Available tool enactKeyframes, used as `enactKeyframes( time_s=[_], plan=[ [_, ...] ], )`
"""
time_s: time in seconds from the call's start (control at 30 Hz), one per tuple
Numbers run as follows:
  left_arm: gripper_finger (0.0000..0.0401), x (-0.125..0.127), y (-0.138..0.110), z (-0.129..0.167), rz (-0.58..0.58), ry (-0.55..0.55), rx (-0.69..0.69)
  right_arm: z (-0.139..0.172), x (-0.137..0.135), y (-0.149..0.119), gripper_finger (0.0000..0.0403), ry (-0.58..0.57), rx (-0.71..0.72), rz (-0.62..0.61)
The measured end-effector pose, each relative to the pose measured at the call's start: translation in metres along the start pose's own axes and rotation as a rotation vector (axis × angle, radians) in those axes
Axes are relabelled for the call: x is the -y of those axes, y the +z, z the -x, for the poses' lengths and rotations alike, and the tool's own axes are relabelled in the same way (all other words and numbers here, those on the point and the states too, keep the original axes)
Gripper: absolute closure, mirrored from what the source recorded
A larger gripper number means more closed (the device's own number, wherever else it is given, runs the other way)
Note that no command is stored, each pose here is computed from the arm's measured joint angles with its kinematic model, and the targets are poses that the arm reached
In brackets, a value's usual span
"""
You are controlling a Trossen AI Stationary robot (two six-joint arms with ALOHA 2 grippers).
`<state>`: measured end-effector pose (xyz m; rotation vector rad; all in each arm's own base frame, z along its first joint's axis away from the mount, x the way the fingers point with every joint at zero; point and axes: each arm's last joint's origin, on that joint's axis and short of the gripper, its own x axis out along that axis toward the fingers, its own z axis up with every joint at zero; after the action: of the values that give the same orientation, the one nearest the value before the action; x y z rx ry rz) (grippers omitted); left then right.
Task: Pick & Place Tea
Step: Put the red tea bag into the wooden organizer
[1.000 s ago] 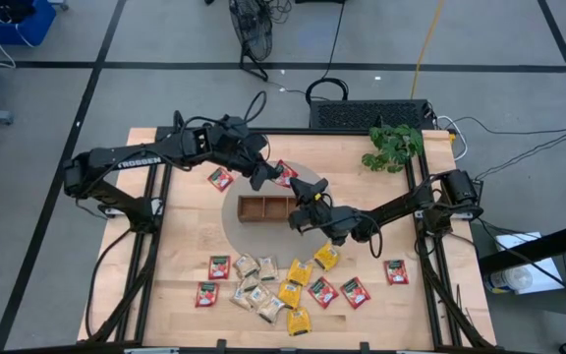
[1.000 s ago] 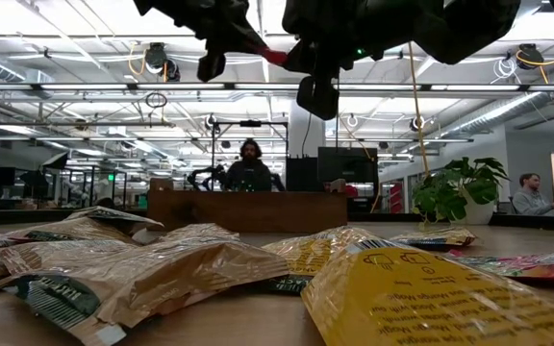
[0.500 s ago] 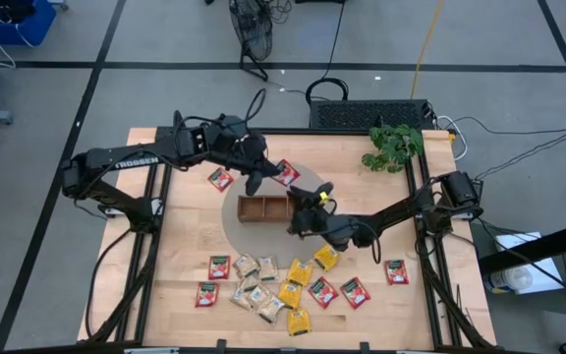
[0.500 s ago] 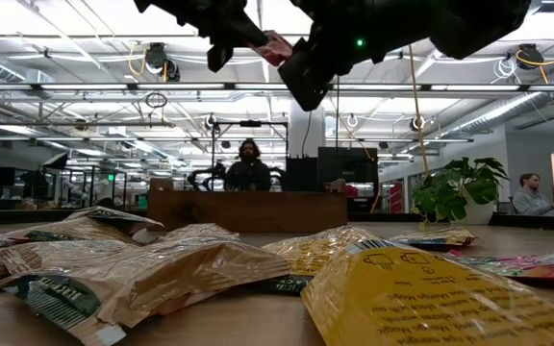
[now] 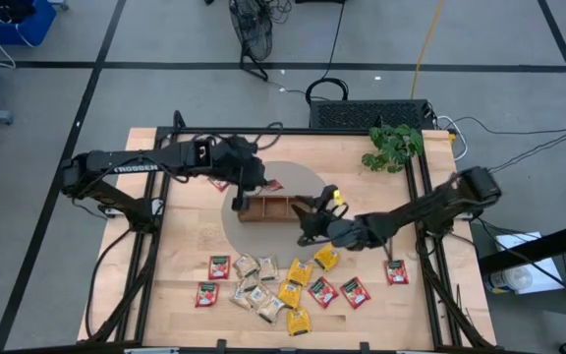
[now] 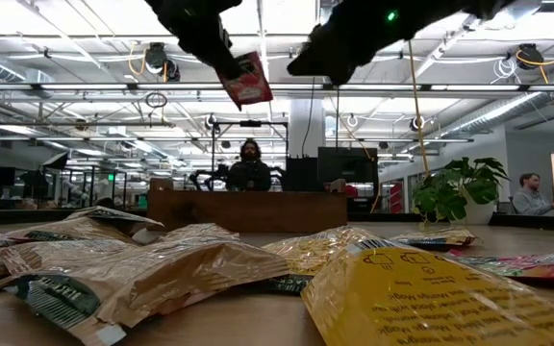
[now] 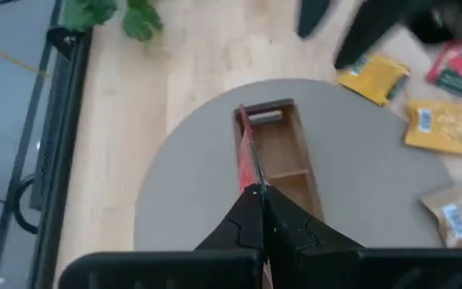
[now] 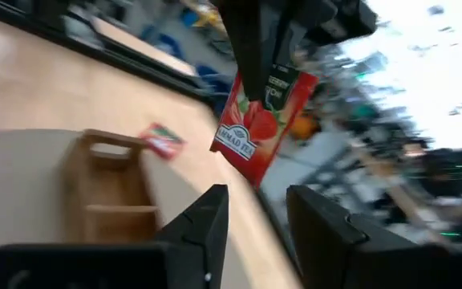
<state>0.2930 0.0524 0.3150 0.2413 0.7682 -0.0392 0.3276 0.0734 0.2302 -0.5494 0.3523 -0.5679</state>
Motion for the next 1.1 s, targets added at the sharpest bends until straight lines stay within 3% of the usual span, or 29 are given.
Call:
enactKeyframes(
  time_s=[0.17, 0.33, 0.5, 0.73, 1.1],
  plan=[
    [0.04, 0.011, 0.001, -0.006, -0.028, -0.029, -0.028, 0.008, 0.046, 0.006, 0.0287, 0.303, 0.02, -0.221],
    [0.04, 0.013, -0.008, -0.037, 0.007, -0.037, -0.148, 0.012, 0.077, -0.004, 0.0285, 0.555, 0.123, -0.329],
    [0.04, 0.013, -0.019, -0.074, 0.015, -0.068, -0.26, 0.021, 0.091, -0.027, 0.029, 0.547, 0.194, -0.404],
    [0.04, 0.01, -0.018, -0.103, -0.005, -0.052, -0.323, 0.034, 0.095, -0.055, 0.0291, 0.512, 0.256, -0.462],
    [0.04, 0.005, -0.034, -0.129, -0.001, -0.08, -0.423, 0.038, 0.093, -0.067, 0.0293, 0.513, 0.252, -0.46]
  ],
)
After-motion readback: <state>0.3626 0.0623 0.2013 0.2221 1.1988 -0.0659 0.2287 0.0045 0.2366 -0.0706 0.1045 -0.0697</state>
